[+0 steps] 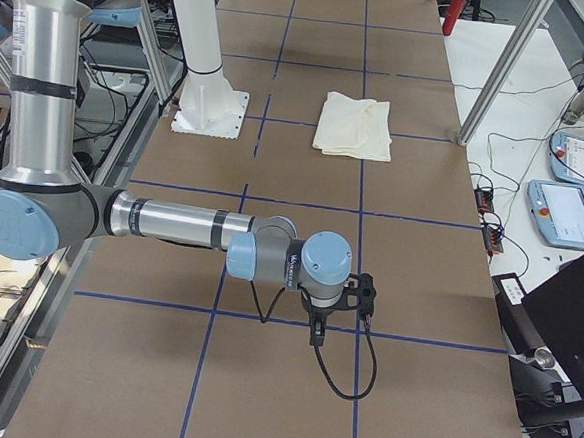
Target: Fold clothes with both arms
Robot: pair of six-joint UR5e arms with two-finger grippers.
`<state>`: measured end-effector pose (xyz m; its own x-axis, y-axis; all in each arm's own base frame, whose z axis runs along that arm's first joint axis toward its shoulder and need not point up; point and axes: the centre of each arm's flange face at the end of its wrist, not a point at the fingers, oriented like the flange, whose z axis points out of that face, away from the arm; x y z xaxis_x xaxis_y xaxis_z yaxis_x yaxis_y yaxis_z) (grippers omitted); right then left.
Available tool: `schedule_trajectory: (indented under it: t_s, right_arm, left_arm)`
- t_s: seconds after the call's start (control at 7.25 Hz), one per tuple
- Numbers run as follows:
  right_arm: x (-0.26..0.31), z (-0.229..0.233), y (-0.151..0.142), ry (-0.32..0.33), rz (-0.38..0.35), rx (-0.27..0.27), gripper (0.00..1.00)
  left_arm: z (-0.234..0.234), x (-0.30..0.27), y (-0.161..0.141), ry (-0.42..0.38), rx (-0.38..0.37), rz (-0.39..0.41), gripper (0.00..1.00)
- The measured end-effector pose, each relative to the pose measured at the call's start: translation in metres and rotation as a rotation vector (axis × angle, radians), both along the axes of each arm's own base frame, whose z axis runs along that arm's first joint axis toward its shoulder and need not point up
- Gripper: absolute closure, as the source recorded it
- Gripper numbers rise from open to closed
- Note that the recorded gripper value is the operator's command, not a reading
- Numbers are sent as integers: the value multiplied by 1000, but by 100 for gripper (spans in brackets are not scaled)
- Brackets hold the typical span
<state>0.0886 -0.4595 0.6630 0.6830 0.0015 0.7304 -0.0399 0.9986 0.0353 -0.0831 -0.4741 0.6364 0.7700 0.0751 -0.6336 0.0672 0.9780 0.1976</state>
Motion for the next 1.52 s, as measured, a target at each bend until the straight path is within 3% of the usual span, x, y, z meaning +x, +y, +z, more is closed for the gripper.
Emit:
schedule_trajectory:
  t_s: [0.28, 1.52]
  right_arm:
    - [0, -5, -1, -7, 29, -18, 0]
    - [-9, -8, -3, -4, 29, -30, 0]
  left_arm:
    - [-9, 33, -1, 59, -93, -39, 0]
    - [-20, 55, 3, 65, -102, -22, 0]
